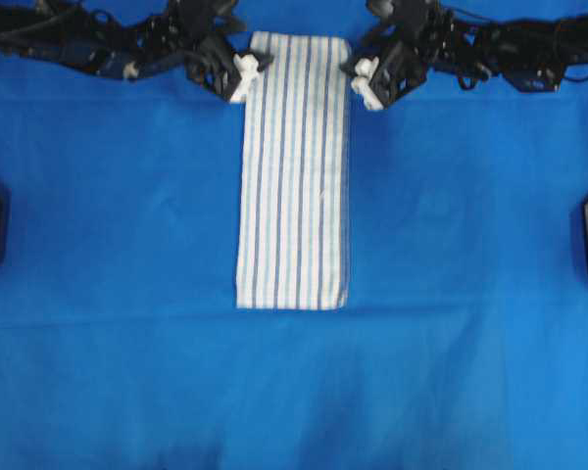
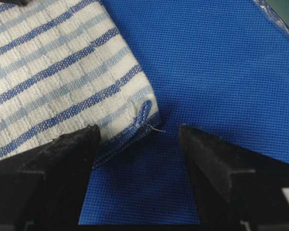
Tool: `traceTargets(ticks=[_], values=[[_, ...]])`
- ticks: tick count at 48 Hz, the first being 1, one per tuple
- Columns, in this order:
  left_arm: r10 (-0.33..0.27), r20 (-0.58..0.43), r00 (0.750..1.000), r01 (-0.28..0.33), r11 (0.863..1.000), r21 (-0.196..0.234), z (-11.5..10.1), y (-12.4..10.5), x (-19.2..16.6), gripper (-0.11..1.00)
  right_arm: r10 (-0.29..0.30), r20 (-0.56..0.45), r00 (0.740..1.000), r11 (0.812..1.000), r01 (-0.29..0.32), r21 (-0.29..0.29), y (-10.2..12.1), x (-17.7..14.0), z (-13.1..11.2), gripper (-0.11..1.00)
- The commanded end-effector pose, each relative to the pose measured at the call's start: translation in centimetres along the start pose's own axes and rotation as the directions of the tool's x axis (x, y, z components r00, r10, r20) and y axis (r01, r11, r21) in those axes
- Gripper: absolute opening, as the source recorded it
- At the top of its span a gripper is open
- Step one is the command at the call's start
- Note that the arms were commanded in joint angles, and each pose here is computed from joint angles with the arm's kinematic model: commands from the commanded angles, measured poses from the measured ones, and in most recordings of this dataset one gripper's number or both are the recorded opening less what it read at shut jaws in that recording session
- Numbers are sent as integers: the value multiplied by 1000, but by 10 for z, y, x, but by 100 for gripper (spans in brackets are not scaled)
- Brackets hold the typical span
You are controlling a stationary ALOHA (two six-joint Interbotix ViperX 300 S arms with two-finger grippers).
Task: Fold the blue towel.
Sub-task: 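Move both grippers to the far end corners of the strip and grasp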
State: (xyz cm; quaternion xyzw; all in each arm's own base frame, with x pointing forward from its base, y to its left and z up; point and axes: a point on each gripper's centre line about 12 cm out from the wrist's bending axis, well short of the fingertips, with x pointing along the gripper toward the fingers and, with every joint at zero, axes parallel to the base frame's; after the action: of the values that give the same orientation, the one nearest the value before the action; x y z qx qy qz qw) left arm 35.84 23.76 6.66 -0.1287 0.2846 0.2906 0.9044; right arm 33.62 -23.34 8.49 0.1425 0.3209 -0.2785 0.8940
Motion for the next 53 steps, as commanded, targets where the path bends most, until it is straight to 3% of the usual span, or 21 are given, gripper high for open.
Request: traceTargets(ticks=[1, 6, 15, 27, 36, 53], values=[[1, 14, 1000, -1, 1000, 3, 6, 1, 1, 79, 1, 43, 999, 1000, -1, -3, -1, -2, 13, 65], [1, 15, 1000, -1, 1000, 20, 7, 1, 1, 65, 3, 42, 999, 1000, -3, -9, -1, 0, 12, 55], [-3, 15, 1000, 2, 1000, 31, 6, -1, 4, 33, 14, 55, 998, 1000, -14, -16, 2, 2, 11, 7], [-3, 20, 1000, 2, 998, 70, 8, -1, 3, 7, 22, 83, 996, 1000, -21, -9, 4, 2, 16, 6], [10, 48, 999, -14, 995, 103, 22, 5, 3, 6, 5, 94, 996, 1000, -6, 5, -4, 2, 23, 6], [47, 35, 998, -50, 996, 76, 53, 25, 9, 6, -32, 120, 992, 999, 28, 34, -22, 2, 36, 6]])
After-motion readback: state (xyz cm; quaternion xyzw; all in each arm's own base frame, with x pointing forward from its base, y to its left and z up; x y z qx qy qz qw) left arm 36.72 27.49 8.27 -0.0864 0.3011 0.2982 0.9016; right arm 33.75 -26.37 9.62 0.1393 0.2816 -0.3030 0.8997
